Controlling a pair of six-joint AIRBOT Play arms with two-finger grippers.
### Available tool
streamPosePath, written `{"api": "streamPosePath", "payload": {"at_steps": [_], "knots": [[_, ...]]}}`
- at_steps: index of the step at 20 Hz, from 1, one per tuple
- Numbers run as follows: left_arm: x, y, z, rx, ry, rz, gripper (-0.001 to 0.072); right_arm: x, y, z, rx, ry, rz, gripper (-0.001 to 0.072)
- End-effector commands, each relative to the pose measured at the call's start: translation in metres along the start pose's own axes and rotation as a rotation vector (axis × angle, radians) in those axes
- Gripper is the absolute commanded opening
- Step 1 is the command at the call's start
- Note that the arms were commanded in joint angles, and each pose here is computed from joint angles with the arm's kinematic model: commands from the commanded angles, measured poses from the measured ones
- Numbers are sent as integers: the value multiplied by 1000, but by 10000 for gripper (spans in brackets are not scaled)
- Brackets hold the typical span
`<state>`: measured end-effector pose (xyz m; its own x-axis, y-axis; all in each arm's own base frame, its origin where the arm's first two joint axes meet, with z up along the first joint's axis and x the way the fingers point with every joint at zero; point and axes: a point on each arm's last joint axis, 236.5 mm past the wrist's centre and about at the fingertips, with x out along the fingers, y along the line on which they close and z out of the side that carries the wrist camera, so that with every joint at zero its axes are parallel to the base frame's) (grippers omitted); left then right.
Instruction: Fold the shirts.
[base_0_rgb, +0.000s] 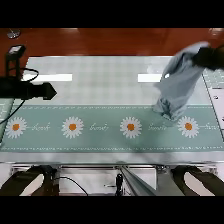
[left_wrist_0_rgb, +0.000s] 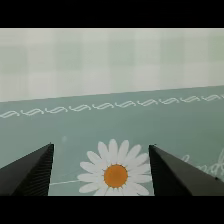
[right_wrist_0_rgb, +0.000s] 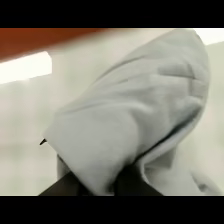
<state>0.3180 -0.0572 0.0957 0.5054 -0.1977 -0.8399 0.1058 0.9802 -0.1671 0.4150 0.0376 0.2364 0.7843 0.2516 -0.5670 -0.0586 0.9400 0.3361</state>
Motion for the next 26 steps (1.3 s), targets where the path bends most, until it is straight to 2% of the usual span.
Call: {"api": "streamPosePath", "payload": {"at_steps": [1,5,7,12,17,20,21,22,23,26], "knots": [[-42,-15,-30,-6,-128,-52,700,-89,102,62,-216,-242,179,37],[-43,-14,-61,-21,-146,-53,699,-129,191,48,-398,-270,378,37],[-39,-13,-63,-38,-136,-54,699,-128,212,26,-474,-224,408,37],[-38,-11,-45,-63,-196,-54,699,-51,240,-92,-554,174,461,37],[-27,-9,-44,-72,-171,-50,699,76,263,-264,-429,589,466,38],[-15,-7,-41,-81,-150,-46,699,116,280,-334,-311,754,484,38],[-12,-5,-40,-84,-146,-44,700,123,285,-349,-260,796,498,103],[-7,-5,-41,-94,-132,-44,700,127,287,-355,-219,827,512,468],[-1,-5,-43,-115,-106,-48,700,128,284,-349,-217,838,527,618],[21,-23,-79,-171,108,-126,700,117,236,-283,-234,825,492,618]]}}
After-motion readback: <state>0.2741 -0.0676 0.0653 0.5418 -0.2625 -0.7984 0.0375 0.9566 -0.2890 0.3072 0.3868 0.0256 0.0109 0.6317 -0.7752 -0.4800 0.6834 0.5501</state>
